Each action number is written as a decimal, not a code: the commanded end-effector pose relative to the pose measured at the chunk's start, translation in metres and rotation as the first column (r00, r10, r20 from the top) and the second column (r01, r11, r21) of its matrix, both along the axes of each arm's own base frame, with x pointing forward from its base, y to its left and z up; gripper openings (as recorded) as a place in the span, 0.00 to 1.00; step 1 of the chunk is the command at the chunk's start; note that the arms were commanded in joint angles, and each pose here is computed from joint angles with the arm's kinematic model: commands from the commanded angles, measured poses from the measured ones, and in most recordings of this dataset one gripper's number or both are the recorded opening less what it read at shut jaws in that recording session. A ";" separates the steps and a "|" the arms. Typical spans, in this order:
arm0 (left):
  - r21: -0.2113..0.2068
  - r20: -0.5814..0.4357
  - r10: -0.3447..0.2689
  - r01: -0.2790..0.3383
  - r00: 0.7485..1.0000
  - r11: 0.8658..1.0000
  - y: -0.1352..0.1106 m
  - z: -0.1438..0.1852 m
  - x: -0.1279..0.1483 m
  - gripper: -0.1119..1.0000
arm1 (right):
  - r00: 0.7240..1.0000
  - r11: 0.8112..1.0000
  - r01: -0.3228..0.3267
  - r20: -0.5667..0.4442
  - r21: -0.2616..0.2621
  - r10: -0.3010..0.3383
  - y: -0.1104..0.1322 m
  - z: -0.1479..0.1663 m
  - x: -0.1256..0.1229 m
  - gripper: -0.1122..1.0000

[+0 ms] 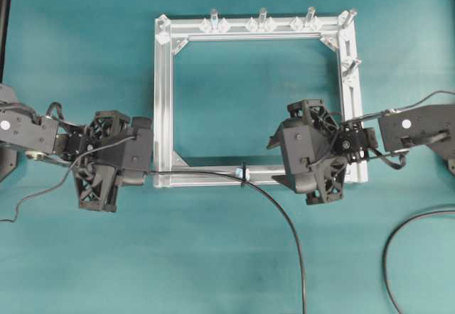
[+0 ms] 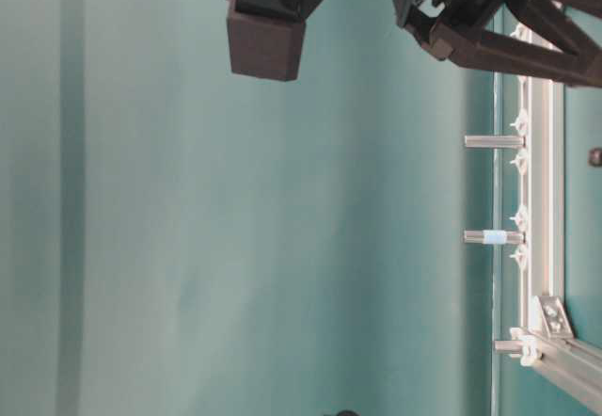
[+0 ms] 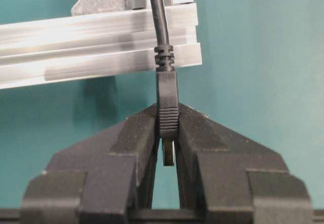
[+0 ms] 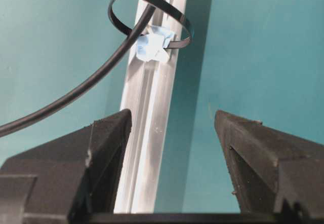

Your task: Insert the wire through the string loop located in the center.

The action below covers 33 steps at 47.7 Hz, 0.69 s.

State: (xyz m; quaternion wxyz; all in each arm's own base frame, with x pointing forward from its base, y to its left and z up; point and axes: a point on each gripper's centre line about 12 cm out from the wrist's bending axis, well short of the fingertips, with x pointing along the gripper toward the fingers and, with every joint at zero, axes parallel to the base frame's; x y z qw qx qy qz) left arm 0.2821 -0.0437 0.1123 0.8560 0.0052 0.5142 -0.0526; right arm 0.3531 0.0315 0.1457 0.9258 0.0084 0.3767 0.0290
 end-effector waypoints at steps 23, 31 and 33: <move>-0.012 0.045 0.003 -0.003 0.999 1.000 -0.003 0.012 0.011 0.33 | 0.999 1.000 -0.003 0.035 0.002 0.003 0.001 0.011 0.002 0.72; -0.011 0.046 0.002 -0.001 0.999 1.000 -0.003 0.013 0.011 0.71 | 0.999 1.000 -0.003 0.035 0.002 0.003 0.001 0.011 0.002 0.72; -0.012 0.048 0.002 -0.001 0.999 1.000 -0.003 0.013 0.011 0.70 | 0.999 1.000 -0.003 0.035 0.002 0.003 0.001 0.011 0.002 0.72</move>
